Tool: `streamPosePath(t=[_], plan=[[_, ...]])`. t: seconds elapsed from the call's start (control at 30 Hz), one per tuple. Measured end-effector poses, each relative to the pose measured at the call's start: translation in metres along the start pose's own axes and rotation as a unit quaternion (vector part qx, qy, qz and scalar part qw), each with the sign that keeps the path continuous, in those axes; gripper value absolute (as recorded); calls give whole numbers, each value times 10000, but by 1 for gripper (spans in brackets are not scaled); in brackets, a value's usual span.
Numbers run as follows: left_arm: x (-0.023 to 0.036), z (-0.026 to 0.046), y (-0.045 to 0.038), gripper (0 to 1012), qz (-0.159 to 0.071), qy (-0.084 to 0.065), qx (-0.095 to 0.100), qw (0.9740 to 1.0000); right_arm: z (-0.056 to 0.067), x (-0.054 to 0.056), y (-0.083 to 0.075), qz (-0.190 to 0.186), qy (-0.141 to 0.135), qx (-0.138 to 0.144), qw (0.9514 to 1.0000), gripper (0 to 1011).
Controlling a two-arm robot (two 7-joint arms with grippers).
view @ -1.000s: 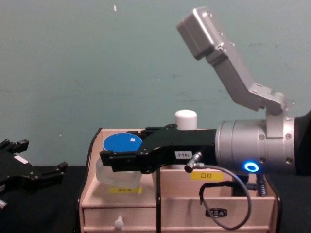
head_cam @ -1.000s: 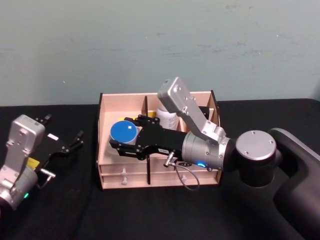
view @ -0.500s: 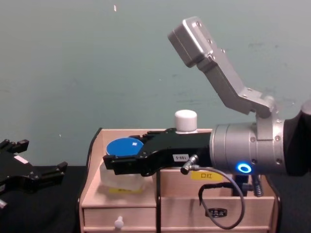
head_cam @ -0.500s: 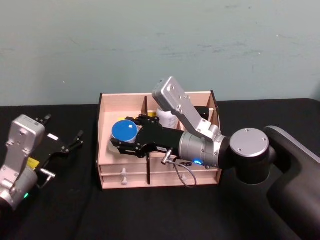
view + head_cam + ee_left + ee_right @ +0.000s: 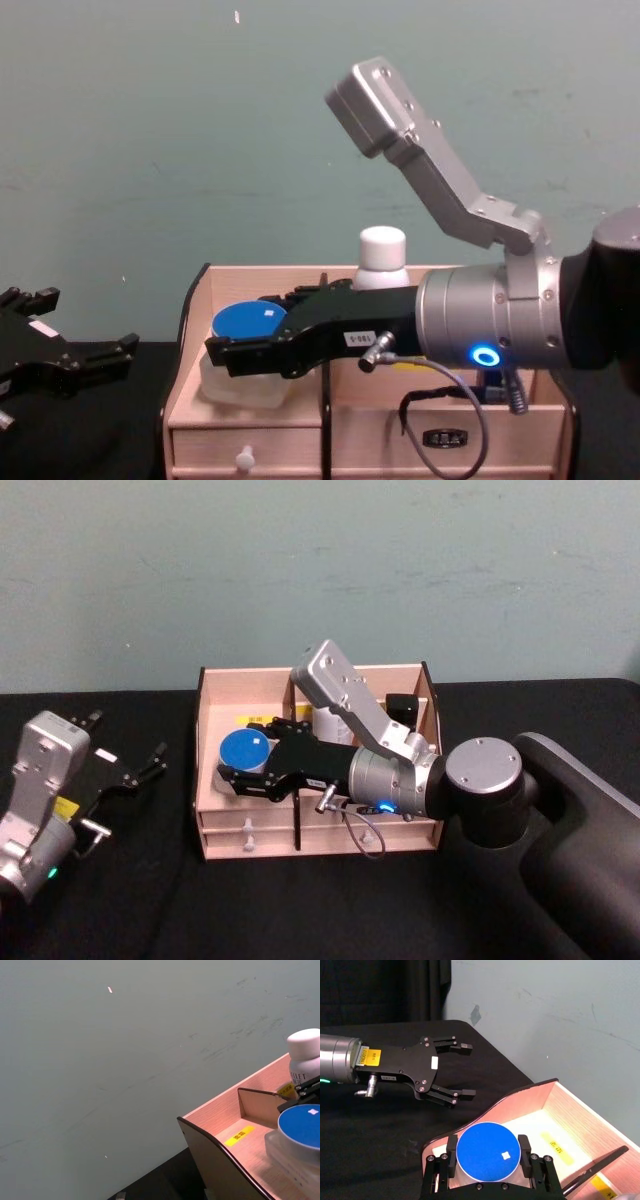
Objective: Pick up the facial cleanser and watermelon frost from the table and place them into the tiered storage box.
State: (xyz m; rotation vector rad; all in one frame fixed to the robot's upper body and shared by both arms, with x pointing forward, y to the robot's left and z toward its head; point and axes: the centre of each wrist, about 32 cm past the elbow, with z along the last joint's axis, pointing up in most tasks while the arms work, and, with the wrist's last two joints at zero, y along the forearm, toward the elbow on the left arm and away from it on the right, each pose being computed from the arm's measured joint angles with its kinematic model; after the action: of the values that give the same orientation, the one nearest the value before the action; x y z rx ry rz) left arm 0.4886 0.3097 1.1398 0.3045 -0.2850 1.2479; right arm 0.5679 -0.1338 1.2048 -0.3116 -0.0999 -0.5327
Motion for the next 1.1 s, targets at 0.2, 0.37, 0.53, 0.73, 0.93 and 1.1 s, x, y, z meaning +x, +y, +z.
streamPosePath(t=[0.2,0.37,0.53,0.73,0.93,1.1], plan=[[0,0,0,1009,0,0,0,10000,-12,6,43,36,38,-43,10000,732],[0,0,0,1010,0,0,0,10000,-18,8,50,38,53,-55,10000,732],[0,0,0,1010,0,0,0,10000,-21,7,46,39,49,-67,10000,735],[0,0,0,1010,0,0,0,10000,-25,5,43,43,48,-81,9999,886],[0,0,0,1010,0,0,0,10000,-44,25,-15,-28,-3,67,10000,1002],[0,0,0,1010,0,0,0,10000,-38,32,-50,-89,-66,171,9998,1002]])
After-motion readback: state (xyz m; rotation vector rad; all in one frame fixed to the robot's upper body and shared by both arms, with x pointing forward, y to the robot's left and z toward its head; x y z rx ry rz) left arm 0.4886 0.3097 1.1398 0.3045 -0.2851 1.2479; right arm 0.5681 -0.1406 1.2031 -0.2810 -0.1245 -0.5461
